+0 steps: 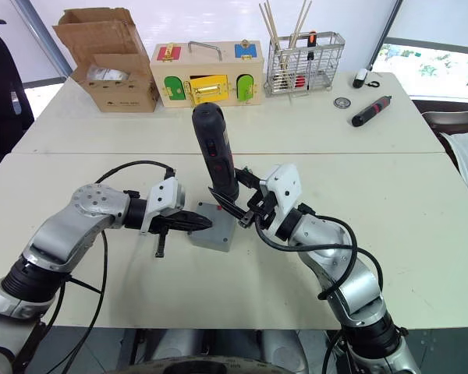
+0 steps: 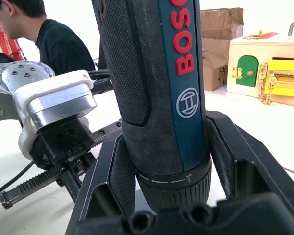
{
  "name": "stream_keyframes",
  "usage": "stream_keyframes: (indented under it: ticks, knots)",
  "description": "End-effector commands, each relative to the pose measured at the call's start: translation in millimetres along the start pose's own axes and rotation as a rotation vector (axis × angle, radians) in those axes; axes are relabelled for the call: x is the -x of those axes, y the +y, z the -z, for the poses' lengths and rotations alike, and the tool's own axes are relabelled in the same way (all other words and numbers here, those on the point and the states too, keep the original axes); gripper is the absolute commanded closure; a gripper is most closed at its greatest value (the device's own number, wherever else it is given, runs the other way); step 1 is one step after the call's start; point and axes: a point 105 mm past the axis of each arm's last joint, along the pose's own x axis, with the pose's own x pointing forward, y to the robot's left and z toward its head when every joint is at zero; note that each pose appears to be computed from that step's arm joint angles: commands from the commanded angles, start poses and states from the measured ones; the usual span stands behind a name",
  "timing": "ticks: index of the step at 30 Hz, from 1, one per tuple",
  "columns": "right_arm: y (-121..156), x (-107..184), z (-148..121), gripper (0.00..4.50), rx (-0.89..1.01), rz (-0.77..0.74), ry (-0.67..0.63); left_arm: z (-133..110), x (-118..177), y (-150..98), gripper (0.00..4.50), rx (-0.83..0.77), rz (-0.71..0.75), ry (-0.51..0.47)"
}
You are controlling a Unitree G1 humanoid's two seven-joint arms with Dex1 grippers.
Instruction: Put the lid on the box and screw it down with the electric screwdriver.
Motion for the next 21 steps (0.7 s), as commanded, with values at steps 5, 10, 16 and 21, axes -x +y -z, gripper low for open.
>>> stream_keyframes:
  ticks: [5, 10, 16, 21]
  knots:
    - [3.4, 5.5, 38.0, 2.72, -0.066, 0.003, 0.147, 14.3, -3.5, -5.1, 4.50, 0.034, 0.016, 0.044]
    - [2.9, 6.5, 37.2, 2.72, -0.059, 0.001, 0.147, 14.7, -3.9, -4.9, 4.50, 0.034, 0.016, 0.045]
    - [1.2, 6.3, 34.6, 2.72, -0.053, 0.006, 0.143, 14.4, -3.9, -3.9, 4.50, 0.035, 0.016, 0.045]
    - [0.8, 5.5, 31.5, 2.72, -0.049, 0.009, 0.133, 14.9, -4.6, -4.2, 4.50, 0.039, 0.017, 0.043]
